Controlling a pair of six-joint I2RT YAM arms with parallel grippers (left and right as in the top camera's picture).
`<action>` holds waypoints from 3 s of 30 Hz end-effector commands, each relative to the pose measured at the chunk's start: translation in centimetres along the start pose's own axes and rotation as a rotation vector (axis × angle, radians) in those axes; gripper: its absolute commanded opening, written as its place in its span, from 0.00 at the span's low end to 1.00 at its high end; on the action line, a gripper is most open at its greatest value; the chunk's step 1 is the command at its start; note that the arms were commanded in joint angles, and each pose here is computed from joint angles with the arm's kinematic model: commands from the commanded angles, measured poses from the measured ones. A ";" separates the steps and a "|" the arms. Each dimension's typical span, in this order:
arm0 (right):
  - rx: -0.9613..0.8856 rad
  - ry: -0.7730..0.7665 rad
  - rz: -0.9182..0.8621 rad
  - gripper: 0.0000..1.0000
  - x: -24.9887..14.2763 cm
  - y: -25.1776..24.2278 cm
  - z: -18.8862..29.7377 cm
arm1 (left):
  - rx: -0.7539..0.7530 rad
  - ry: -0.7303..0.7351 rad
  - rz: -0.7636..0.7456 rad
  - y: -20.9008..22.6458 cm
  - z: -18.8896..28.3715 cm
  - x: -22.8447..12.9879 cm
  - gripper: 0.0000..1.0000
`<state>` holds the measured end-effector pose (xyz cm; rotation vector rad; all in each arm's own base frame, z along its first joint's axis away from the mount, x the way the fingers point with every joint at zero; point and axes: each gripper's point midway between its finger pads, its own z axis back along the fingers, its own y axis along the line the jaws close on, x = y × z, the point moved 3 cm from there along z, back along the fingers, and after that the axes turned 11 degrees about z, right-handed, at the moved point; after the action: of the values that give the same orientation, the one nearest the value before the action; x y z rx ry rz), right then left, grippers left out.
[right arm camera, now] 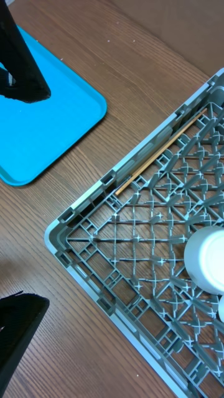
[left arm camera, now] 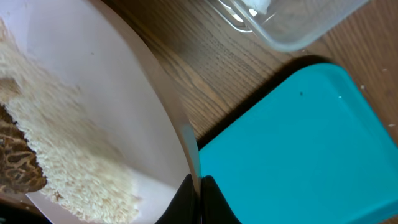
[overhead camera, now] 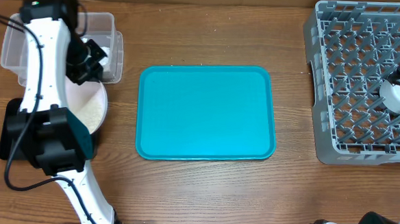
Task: Sort waste into correct bins and load items into the dishwasher
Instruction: 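Lift the plate and carry it left over the black tray, then tilt the plate with the left gripper to dump rice onto the black tray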
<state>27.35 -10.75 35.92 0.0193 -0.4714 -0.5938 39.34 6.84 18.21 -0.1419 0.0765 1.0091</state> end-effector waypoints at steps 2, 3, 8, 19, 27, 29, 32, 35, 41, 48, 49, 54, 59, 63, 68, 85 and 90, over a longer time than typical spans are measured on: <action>-0.004 -0.022 -0.004 1.00 0.3 -0.1 0.4 | -0.143 0.058 -0.077 0.0 1.2 1.1 0.04; -0.004 -0.022 -0.004 1.00 0.3 -0.1 0.4 | -0.166 0.068 -0.085 0.0 1.3 1.2 0.04; -0.004 -0.022 -0.004 1.00 0.3 -0.1 0.4 | -0.237 0.102 -0.120 0.4 1.8 1.6 0.04; -0.004 -0.022 -0.004 1.00 0.3 -0.1 0.4 | -0.425 0.193 -0.114 1.3 3.4 2.4 0.04; -0.004 -0.022 -0.004 1.00 0.3 -0.1 0.4 | -0.567 0.237 -0.098 3.3 5.0 3.5 0.04; -0.004 -0.022 -0.004 1.00 0.3 -0.1 0.4 | -0.585 0.242 -0.087 3.8 5.3 3.7 0.04; -0.004 -0.022 -0.004 1.00 0.3 -0.1 0.4 | -0.587 0.244 -0.070 4.4 5.4 4.0 0.04; -0.004 -0.022 -0.004 1.00 0.3 -0.1 0.4 | -0.620 0.243 -0.093 4.4 5.7 4.0 0.04; -0.004 -0.022 -0.004 1.00 0.3 -0.1 0.4 | -0.688 0.257 -0.077 4.4 6.4 4.3 0.04; -0.004 -0.022 -0.004 1.00 0.3 -0.1 0.4 | -0.746 0.268 -0.063 4.3 7.1 4.4 0.04; -0.004 -0.022 -0.004 1.00 0.3 -0.1 0.4 | -0.746 0.266 -0.061 4.4 7.1 4.5 0.04; -0.004 -0.022 -0.004 1.00 0.3 -0.1 0.4 | -0.780 0.268 -0.045 4.7 7.6 4.8 0.04; -0.004 -0.022 -0.004 1.00 0.3 -0.1 0.4 | -0.829 0.278 -0.024 4.7 8.3 4.9 0.04; -0.004 -0.022 -0.004 1.00 0.3 -0.1 0.4 | -0.844 0.309 0.028 4.5 8.6 4.8 0.04; -0.004 -0.022 -0.004 1.00 0.3 -0.1 0.4 | -0.840 0.300 0.044 5.1 8.6 5.2 0.04; -0.004 -0.022 -0.004 1.00 0.3 -0.1 0.4 | -0.759 0.202 0.108 8.5 7.6 7.8 0.04; -0.004 -0.022 -0.004 1.00 0.3 -0.1 0.4 | -0.656 0.151 0.130 11.3 6.7 8.7 0.04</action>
<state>27.36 -10.75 35.91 0.0198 -0.4711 -0.5941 35.78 19.36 23.34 -0.9375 -0.0996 1.1035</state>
